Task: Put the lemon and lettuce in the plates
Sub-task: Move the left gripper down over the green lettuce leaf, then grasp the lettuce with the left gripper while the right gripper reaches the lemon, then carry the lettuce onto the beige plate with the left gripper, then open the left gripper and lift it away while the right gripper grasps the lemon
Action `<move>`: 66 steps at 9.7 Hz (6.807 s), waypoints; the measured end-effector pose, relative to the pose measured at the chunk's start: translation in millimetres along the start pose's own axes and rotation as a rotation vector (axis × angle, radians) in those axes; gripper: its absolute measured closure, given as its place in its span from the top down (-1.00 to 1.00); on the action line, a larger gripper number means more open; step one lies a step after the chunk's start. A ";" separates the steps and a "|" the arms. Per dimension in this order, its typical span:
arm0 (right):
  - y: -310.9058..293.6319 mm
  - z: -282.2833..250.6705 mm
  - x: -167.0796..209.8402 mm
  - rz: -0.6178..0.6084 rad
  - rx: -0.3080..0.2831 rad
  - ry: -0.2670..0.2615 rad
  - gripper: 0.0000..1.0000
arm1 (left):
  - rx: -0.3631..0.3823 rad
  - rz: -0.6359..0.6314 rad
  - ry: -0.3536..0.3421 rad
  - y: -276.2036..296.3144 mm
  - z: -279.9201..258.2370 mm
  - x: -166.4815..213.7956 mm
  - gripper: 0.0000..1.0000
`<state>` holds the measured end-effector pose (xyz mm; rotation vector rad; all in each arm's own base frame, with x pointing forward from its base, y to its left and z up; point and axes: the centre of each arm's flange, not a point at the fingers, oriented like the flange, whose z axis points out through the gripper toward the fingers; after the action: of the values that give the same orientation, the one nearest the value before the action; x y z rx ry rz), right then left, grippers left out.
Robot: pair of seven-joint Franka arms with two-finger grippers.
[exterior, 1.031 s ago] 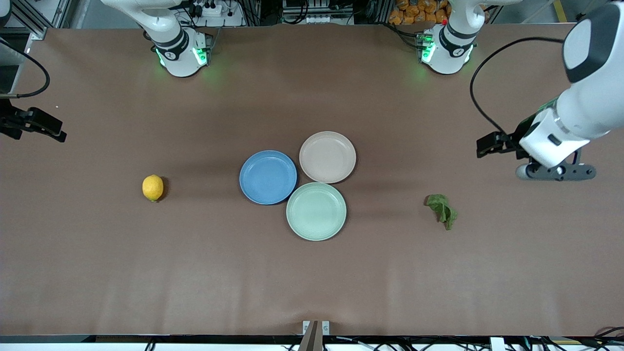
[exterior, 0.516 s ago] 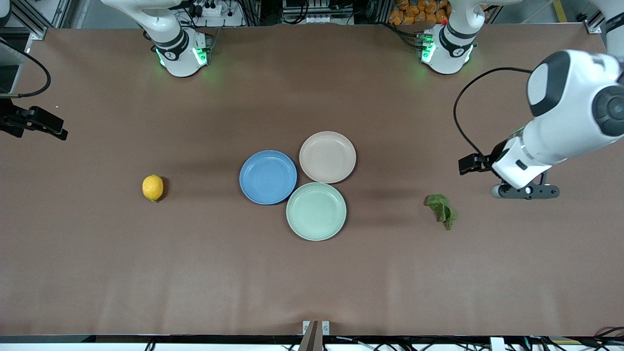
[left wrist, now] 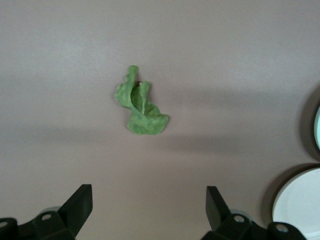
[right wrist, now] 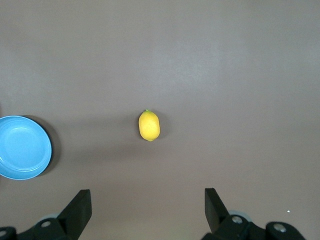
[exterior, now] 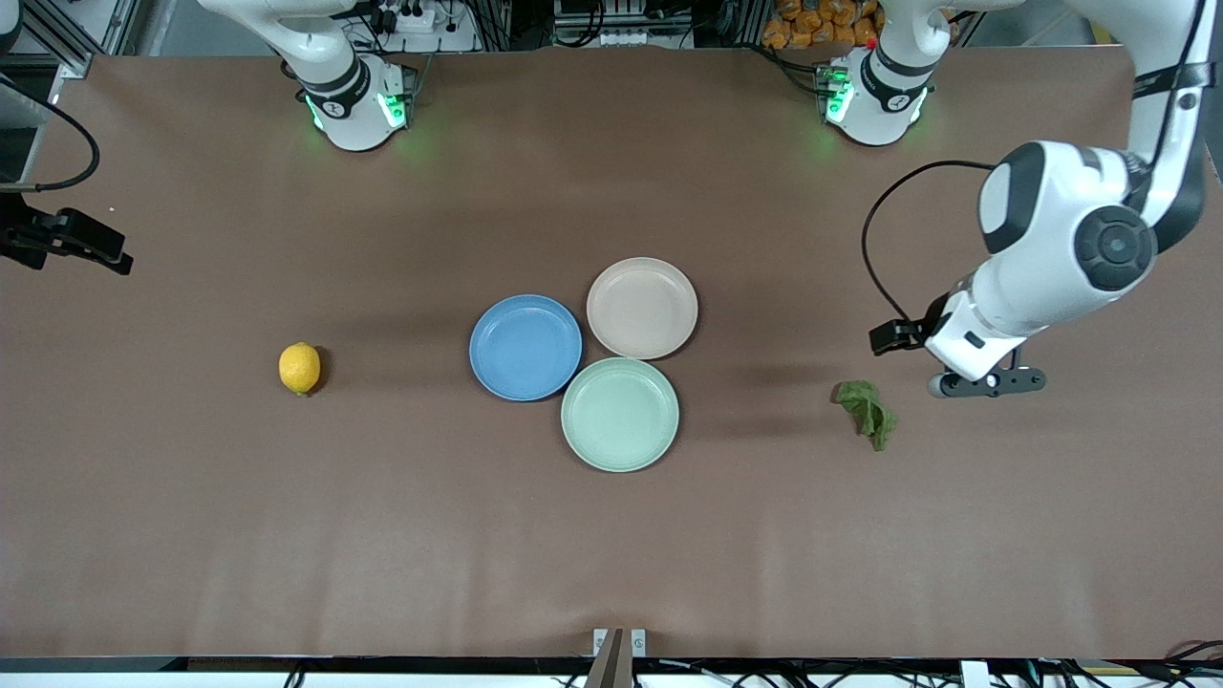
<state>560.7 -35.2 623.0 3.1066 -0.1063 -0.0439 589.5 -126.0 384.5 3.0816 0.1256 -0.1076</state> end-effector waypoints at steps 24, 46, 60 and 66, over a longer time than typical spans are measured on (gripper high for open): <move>-15.3 196.1 36.5 -0.024 -0.004 -0.080 1.00 | 0.048 -0.251 -0.012 -19.7 195.6 55.2 1.00; -21.0 422.1 1.1 -0.073 -0.007 -0.028 1.00 | 0.022 -0.171 0.011 169.0 133.8 -85.7 -0.92; -16.7 457.4 1.6 -0.077 -0.011 -0.003 1.00 | 0.036 -0.229 -0.042 313.1 183.1 -195.9 0.20; -18.2 456.5 4.4 -0.080 -0.009 0.020 0.31 | 0.092 -0.238 0.063 268.2 167.2 -135.8 1.00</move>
<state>552.9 -31.8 166.2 3.0997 0.0181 -0.0149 465.6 -413.4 241.9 3.1484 0.5044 -0.0273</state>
